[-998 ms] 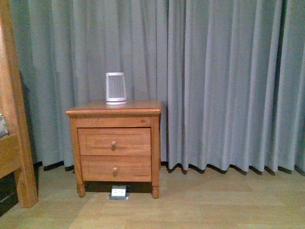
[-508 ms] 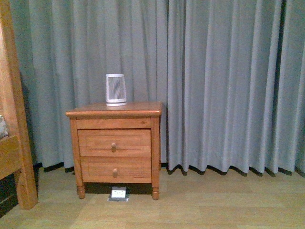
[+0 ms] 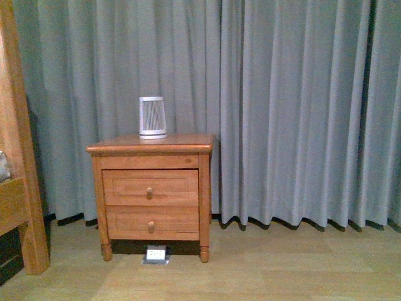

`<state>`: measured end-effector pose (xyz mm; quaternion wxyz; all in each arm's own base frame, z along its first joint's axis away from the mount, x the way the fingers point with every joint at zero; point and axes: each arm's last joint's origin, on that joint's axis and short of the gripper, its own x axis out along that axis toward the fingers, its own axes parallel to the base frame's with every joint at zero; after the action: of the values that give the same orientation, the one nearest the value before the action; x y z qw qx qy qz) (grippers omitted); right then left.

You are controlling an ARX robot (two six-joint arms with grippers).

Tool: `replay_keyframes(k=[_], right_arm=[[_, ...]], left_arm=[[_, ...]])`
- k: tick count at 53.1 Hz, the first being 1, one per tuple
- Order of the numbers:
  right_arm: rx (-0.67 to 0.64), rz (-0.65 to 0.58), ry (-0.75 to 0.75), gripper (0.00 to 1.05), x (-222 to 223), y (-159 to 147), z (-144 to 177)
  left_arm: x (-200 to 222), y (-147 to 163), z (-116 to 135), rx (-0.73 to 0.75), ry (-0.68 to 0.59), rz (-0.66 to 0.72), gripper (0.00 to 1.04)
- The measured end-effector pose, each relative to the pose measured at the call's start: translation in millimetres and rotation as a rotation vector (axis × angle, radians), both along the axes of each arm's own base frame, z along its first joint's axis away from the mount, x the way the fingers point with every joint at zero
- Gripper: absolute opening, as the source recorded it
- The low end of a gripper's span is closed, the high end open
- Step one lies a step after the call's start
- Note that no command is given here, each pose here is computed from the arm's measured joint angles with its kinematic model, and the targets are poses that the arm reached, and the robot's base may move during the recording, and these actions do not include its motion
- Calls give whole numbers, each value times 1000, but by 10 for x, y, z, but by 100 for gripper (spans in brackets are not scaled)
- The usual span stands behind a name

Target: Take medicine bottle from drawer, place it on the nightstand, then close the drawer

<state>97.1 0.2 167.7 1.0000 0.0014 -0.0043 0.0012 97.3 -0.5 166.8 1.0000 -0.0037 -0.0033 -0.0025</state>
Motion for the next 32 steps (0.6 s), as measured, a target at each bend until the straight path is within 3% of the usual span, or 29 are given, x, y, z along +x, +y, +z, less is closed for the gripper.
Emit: replay_keyframes(k=[32], right_arm=[[0,0,0,98,0,0,0]], left_arm=[[0,0,0,0,0,0,98]])
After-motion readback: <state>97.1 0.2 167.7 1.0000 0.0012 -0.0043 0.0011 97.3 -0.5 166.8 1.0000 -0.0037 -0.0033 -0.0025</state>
